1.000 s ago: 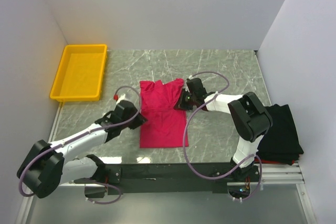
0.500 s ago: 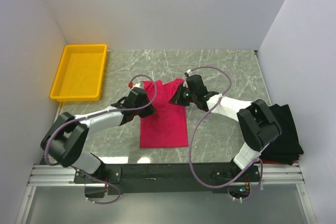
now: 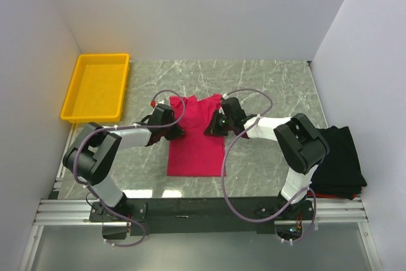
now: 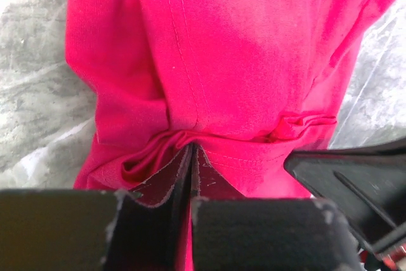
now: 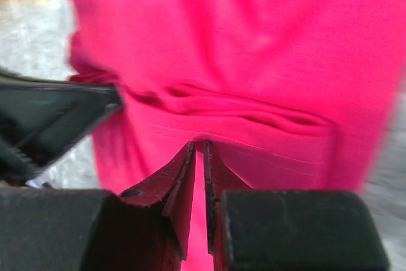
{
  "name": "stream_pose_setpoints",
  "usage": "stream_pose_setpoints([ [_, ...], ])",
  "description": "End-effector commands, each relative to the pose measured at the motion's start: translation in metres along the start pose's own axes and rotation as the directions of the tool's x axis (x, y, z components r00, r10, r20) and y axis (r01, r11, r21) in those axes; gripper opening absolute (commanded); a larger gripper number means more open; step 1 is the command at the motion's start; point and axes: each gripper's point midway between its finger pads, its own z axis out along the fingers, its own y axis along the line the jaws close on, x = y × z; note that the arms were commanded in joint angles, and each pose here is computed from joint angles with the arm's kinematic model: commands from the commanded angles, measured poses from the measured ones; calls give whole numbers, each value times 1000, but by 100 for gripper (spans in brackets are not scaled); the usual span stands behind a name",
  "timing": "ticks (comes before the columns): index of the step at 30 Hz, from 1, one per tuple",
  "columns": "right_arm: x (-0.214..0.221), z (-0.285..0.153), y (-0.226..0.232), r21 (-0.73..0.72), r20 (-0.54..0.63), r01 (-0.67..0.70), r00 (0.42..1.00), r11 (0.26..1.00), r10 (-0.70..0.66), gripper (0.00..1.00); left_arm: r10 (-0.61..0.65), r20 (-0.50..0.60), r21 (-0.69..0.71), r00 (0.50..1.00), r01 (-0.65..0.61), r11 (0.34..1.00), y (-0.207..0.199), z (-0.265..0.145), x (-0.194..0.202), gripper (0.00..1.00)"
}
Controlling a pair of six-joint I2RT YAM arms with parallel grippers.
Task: Fold and stack the t-shirts
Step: Fold the tshirt
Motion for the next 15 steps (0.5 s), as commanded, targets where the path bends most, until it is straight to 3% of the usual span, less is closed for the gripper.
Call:
stream_pose_setpoints([
  [1,-5,1,-23,51,23,-34,999,998,33,17,5,-36,-25,999,-6,1000,18,7,14,9],
  [9,-13,-18,-31,20,46,-68,997,997,67,17,36,15,19,999,-37,999,-4,-11,-6,19],
  [15,-18,-21,-50,22,40,-120,992,993,119,18,3,7,-47,1000,-3,999,19,-10,-2,19],
])
